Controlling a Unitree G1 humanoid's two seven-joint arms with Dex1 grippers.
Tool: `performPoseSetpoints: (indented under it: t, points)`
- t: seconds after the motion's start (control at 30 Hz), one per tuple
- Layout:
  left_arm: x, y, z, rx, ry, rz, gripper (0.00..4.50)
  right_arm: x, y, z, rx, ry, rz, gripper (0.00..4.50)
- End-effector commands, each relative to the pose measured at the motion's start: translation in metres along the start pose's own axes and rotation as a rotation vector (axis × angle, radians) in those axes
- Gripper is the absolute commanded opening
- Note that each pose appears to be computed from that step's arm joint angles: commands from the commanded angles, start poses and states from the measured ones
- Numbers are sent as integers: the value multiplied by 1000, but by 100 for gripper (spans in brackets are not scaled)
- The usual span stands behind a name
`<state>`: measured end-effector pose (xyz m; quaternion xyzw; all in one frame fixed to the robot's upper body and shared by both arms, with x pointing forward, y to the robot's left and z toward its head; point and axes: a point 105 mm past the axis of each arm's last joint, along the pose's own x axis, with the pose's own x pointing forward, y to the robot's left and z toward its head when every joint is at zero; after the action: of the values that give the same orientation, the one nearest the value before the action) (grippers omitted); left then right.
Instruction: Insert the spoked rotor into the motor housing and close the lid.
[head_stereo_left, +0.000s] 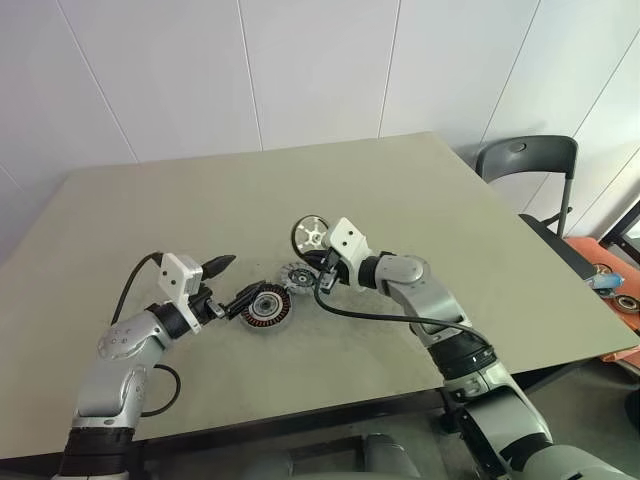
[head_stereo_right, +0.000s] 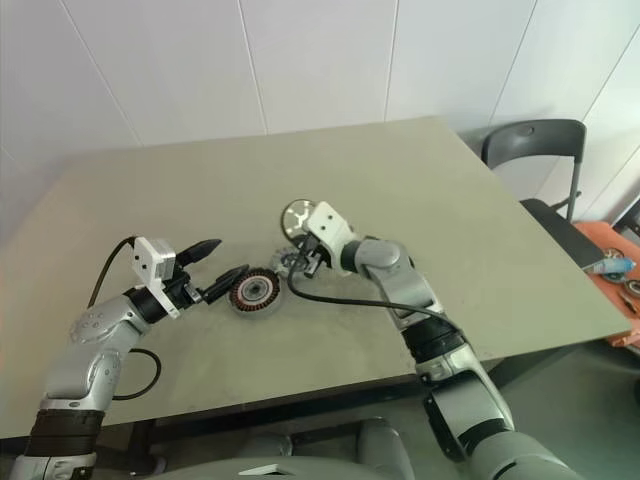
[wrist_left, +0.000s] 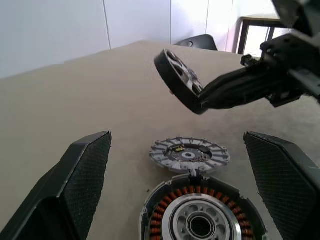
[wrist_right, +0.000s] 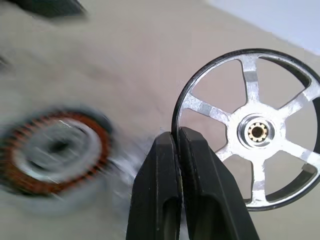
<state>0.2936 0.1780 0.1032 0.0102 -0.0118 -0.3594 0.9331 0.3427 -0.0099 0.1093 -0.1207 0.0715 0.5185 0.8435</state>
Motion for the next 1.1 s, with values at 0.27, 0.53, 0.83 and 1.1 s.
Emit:
performPoseSetpoints:
  t: [0.27, 0.53, 0.83, 1.1]
  points:
    - [-14, 16, -23, 22, -13, 10, 450, 11, 32, 15, 48, -21, 205, 1]
    - [-33, 23, -52, -6, 6, -4, 450, 20, 55, 15, 22, 1, 328, 1]
    - [-44, 27, -74, -18, 29, -13, 450, 26, 63, 5, -21, 69, 367, 1]
    - [-44, 35, -83, -20, 47, -6, 450, 28, 68, -12, -74, 179, 392, 1]
